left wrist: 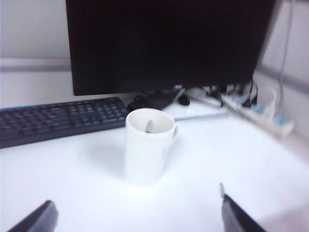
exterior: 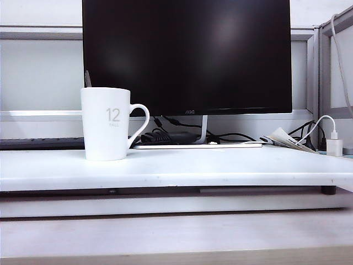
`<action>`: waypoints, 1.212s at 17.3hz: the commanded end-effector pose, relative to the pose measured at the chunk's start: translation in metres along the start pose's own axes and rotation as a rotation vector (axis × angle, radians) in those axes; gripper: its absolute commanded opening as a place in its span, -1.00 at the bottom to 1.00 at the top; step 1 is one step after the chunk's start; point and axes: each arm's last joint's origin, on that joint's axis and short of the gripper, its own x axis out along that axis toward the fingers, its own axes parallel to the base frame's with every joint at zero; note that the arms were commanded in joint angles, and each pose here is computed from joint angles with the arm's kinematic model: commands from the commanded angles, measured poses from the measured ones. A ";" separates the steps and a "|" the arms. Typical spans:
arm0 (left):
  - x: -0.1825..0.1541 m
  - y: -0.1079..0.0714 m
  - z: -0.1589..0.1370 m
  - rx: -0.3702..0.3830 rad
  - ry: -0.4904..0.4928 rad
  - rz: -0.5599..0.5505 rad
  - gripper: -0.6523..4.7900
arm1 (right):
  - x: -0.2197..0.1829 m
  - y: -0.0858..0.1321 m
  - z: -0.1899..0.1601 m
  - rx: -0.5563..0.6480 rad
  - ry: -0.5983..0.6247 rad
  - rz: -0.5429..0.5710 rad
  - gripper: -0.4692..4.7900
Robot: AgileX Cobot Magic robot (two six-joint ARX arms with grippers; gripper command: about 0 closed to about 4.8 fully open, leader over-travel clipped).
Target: Pick up a spoon and stir the liquid in the cup.
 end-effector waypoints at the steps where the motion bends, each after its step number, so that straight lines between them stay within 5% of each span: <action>1: 0.030 0.008 -0.027 -0.048 -0.137 -0.025 1.00 | 0.049 -0.016 -0.023 -0.017 -0.186 0.008 0.70; 3: 0.042 0.016 -0.055 -0.060 -0.072 0.038 1.00 | 0.069 -0.024 -0.046 -0.015 -0.210 -0.036 0.70; 7: 0.052 0.024 -0.098 -0.099 0.049 0.079 1.00 | 0.087 -0.032 -0.087 0.054 -0.037 -0.086 0.67; 8: 0.054 0.026 -0.105 -0.101 0.067 0.083 0.81 | 0.088 -0.033 -0.093 0.060 -0.013 -0.087 0.55; 10: 0.056 0.028 -0.120 -0.106 0.112 0.089 0.11 | 0.089 -0.033 -0.107 0.075 0.036 -0.086 -0.27; 12: 0.056 0.029 -0.127 -0.110 0.159 0.097 -0.83 | 0.089 -0.034 -0.120 0.084 0.071 -0.088 -0.86; 21: 0.055 0.029 -0.127 -0.106 0.161 0.092 -0.78 | 0.089 -0.034 -0.127 0.099 0.092 -0.101 -0.77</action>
